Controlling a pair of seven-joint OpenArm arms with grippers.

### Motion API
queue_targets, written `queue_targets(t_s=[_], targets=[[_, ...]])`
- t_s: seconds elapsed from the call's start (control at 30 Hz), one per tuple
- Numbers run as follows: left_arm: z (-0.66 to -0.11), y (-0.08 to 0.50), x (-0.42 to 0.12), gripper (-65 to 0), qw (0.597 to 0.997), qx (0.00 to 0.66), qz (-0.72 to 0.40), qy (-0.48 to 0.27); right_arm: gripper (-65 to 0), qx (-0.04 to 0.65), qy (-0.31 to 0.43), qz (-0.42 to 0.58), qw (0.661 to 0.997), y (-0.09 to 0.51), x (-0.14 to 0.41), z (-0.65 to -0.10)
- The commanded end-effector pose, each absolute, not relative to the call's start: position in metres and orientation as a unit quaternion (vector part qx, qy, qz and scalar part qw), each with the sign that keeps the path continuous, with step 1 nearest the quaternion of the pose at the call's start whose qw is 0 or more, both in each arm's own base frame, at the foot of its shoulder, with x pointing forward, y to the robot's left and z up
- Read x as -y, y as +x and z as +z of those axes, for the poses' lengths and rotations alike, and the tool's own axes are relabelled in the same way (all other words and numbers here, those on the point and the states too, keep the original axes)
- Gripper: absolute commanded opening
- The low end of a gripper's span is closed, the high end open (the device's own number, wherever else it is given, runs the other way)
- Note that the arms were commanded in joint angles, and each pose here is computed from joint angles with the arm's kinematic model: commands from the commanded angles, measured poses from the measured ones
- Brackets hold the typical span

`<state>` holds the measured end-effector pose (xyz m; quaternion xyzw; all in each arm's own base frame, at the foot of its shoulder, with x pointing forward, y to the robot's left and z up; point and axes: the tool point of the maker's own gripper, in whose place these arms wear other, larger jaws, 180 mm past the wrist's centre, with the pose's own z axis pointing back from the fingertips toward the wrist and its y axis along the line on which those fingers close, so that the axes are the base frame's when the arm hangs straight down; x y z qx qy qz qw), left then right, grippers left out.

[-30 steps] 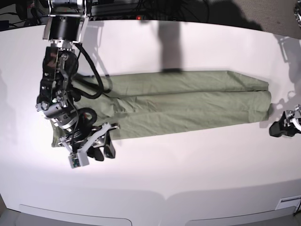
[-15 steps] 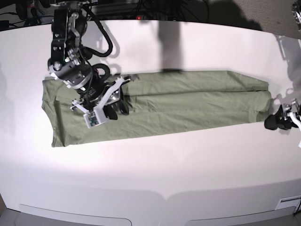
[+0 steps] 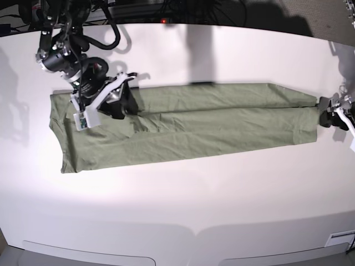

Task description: Fold the T-shirt properly

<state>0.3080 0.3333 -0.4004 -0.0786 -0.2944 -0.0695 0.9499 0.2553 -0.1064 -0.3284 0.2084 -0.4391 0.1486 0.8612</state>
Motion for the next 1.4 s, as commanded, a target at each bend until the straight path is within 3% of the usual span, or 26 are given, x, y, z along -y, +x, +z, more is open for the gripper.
queue_targets(t_s=[0.0,0.3,0.5,0.8,1.1,1.37], targets=[[-0.389,0.315,-0.342,-19.8,0.943,0.318,-0.068,-0.074,-45.1,0.472,0.217,0.157,0.84,0.262,0.103,-0.306],[-0.446,0.288,-0.296,-19.8,0.942,0.263,0.036,-0.205,-45.1,0.535,0.179,0.222,0.796,0.259,0.091,-0.238],[-0.433,0.297,-0.273,-19.8,0.923,0.252,0.064,-0.284,-45.1,0.546,0.158,0.248,0.784,0.252,0.085,-0.217],[-0.415,0.314,-0.305,-19.8,0.929,0.278,0.052,-0.24,-45.1,0.543,0.156,0.25,0.786,0.251,0.085,-0.218],[-0.388,0.324,-0.291,-19.8,0.892,0.309,0.08,-0.32,-45.1,0.543,0.156,0.25,0.786,0.251,0.085,-0.218],[-0.376,0.339,-0.292,-19.8,0.887,0.326,0.073,-0.318,-45.1,0.543,0.156,0.25,0.786,0.251,0.085,-0.218]])
